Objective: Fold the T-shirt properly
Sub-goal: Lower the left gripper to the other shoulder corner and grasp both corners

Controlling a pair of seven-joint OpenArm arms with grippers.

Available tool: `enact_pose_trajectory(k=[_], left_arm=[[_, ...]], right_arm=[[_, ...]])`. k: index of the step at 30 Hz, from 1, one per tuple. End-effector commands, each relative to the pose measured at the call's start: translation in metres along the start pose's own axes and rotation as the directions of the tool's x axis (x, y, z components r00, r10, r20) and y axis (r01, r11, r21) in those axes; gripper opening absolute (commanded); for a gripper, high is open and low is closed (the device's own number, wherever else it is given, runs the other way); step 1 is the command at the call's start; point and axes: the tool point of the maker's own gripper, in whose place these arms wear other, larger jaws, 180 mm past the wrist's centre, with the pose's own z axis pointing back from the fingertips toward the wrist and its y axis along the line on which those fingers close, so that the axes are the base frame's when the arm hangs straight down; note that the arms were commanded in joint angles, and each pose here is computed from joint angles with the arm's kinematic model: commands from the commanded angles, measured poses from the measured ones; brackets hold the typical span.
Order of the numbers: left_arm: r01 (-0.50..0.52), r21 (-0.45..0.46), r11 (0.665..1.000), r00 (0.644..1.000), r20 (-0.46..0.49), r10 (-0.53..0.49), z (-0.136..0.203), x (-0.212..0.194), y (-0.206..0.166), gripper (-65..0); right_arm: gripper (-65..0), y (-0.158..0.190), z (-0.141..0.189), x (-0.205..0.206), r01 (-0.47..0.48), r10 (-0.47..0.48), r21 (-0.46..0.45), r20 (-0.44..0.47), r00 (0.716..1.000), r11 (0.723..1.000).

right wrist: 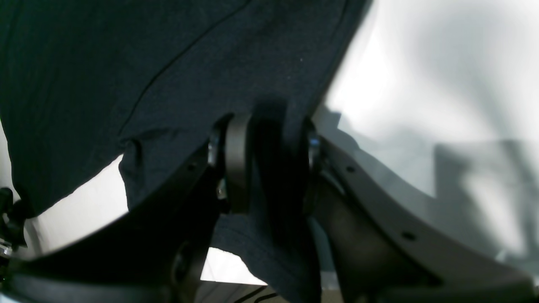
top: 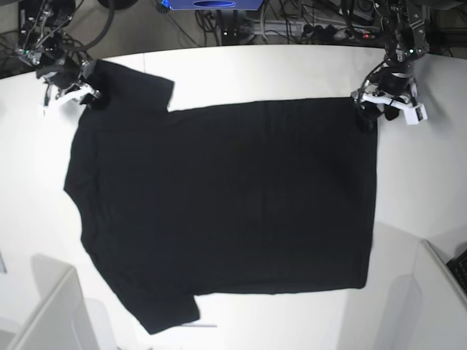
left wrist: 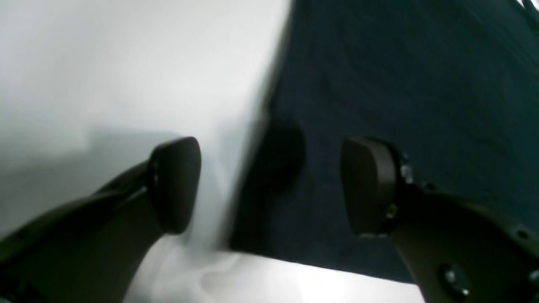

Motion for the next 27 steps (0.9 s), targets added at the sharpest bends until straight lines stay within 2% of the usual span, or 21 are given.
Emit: enact_pose_trajectory(k=[1, 3, 5, 8, 11, 14, 16, 17, 27], left_arm=[[-0.004, -0.003, 1.0, 0.997, -0.074, 0.004, 0.001, -0.018, -0.002, -15.8], [-0.006, -0.009, 1.0, 0.997, -0.079, 0.005, 0.001, -0.021, -0.005, -17.3], [-0.006, -0.009, 1.0, 0.996, -0.086, 0.005, 0.001, -0.023, -0.005, -23.7], [-0.006, -0.009, 1.0, 0.996, -0.087, 0.005, 0.001, -0.023, -0.005, -40.2], [-0.008, -0.003, 1.0, 0.997, -0.081, 0.008, 0.001, -0.021, -0.002, -63.4], [-0.008, 0.002, 1.0, 0.996, -0.087, 0.009, 0.003, -0.023, 0.0, -65.0], [-0.005, 0.003, 1.0, 0.996, -0.088, 0.006, 0.003, -0.023, 0.001, -65.0], [-0.004, 0.004, 1.0, 0.996, -0.089, 0.004, 0.003, -0.023, 0.002, -65.0], [0.013, 0.021, 1.0, 0.994, -0.108, -0.01, 0.012, -0.031, 0.01, -65.0]], right_arm=[[-49.5, -0.017, 0.002, -0.022, -0.012, 0.004, -0.073, -0.102, 0.995, 0.997], [-49.5, -0.017, 0.002, -0.02, -0.012, 0.005, -0.072, -0.093, 0.996, 0.997], [-49.5, -0.016, 0.001, -0.018, -0.015, 0.01, -0.07, -0.069, 0.998, 0.997], [-49.7, -0.016, 0.001, -0.014, -0.016, 0.012, -0.072, -0.048, 0.999, 0.997], [-49.7, -0.018, 0.002, -0.013, -0.012, 0.009, -0.075, -0.042, 0.999, 0.997], [-50.6, -0.018, 0.002, -0.013, -0.011, 0.008, -0.076, -0.04, 0.999, 0.997], [-57.9, -0.018, 0.002, -0.011, -0.011, 0.009, -0.075, -0.036, 0.999, 0.997], [-64.8, -0.017, 0.001, -0.011, -0.01, 0.008, -0.074, -0.035, 0.999, 0.997], [-65.0, -0.033, 0.001, -0.034, 0.04, -0.048, -0.103, -0.084, 0.995, 0.994]])
